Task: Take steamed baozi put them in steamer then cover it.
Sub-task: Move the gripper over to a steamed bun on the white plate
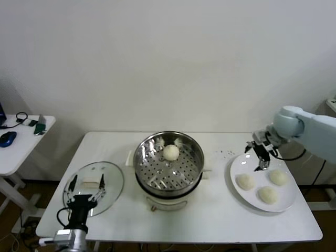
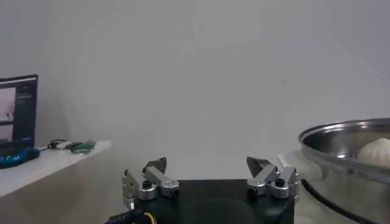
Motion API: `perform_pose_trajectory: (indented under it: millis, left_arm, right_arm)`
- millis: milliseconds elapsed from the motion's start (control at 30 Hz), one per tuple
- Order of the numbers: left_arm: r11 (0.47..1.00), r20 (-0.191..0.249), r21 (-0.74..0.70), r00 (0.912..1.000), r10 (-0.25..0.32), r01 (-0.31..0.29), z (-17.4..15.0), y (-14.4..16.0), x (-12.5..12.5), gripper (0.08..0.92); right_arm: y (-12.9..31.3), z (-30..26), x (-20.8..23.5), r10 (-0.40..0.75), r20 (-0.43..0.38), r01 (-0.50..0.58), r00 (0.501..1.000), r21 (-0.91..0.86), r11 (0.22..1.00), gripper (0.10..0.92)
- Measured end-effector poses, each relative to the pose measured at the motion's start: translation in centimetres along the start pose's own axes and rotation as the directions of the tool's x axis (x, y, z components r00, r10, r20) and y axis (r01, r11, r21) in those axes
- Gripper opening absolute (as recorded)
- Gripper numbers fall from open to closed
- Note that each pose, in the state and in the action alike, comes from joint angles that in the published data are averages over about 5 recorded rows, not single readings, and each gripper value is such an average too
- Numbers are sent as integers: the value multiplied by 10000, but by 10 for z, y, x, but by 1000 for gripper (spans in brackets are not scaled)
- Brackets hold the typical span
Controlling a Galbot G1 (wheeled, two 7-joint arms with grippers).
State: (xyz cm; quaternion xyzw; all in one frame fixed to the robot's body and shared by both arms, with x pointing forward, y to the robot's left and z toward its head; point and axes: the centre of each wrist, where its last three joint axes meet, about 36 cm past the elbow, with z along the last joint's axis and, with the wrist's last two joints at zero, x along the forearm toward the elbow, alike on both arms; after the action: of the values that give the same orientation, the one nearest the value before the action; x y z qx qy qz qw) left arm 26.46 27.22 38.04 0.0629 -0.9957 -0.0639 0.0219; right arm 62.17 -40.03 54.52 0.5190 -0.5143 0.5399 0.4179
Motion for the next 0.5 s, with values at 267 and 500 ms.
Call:
perform_pose_trajectory:
  millis: [267, 500]
  left_arm:
    - [9998, 3, -99, 9999, -146, 146, 1, 4, -1, 823]
    - [9995, -69, -99, 9995, -301, 300, 4, 5, 0, 823]
  right_arm:
    - [5, 14, -48, -630, 240, 644, 9977, -602, 9961, 823]
    - [3, 20, -75, -766, 389, 798, 9963, -885, 9929, 823]
